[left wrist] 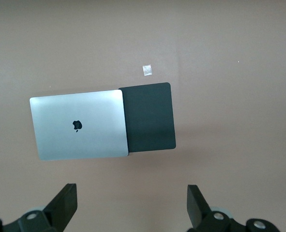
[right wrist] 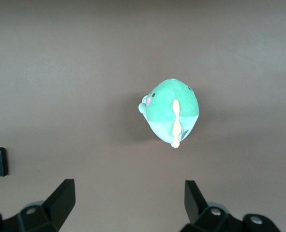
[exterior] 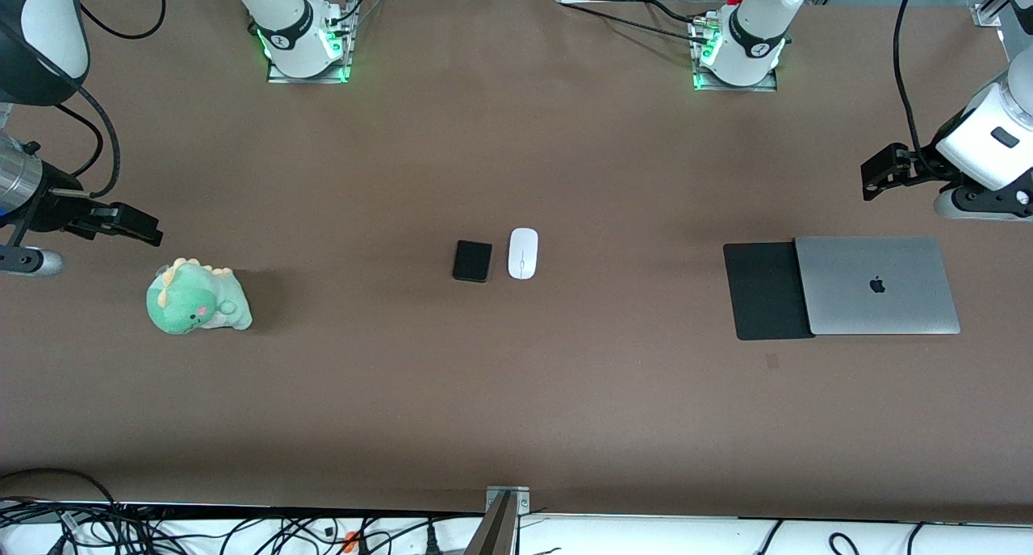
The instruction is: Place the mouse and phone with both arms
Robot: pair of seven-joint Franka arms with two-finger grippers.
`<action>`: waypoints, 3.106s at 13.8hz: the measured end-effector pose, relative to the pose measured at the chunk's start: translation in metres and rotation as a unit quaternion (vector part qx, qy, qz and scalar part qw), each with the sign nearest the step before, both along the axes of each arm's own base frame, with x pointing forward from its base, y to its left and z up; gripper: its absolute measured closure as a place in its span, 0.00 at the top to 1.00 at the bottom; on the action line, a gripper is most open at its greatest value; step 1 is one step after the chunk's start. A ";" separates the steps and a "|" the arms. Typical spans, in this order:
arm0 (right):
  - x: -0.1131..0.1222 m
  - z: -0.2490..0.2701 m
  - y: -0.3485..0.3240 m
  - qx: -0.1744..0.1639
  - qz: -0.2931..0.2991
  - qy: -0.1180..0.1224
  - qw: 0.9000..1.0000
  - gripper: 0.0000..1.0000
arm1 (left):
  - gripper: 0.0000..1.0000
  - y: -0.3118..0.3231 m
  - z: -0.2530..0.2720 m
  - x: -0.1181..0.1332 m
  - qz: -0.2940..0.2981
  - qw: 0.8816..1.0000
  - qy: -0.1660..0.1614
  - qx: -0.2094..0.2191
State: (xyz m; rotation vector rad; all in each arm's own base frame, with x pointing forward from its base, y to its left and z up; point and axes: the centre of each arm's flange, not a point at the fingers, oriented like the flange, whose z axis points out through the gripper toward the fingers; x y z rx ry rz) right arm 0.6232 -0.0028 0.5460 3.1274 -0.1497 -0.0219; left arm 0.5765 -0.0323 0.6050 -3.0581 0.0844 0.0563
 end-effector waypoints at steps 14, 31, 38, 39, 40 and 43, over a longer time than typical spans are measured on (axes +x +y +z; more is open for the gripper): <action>-0.002 -0.001 0.009 0.001 0.008 0.008 1.000 1.00 | 1.00 -0.039 -0.016 -0.016 -0.033 0.997 0.072 0.000; -0.006 -0.007 0.013 0.002 0.011 0.028 1.000 1.00 | 1.00 -0.351 -0.290 0.017 -0.049 0.988 0.031 -0.144; -0.007 -0.014 0.020 0.002 0.017 0.035 0.999 1.00 | 1.00 -0.435 -0.391 -0.040 -0.046 0.996 -0.002 -0.080; -0.006 -0.015 0.023 0.002 0.019 0.036 0.999 1.00 | 1.00 -0.442 -0.395 -0.047 -0.049 0.996 -0.003 -0.074; -0.006 -0.016 0.026 0.002 0.021 0.037 0.999 1.00 | 1.00 -0.446 -0.396 -0.051 -0.051 0.996 -0.005 -0.073; -0.005 -0.019 0.030 0.001 0.024 0.039 0.999 1.00 | 1.00 -0.449 -0.401 -0.050 -0.046 0.995 -0.018 -0.088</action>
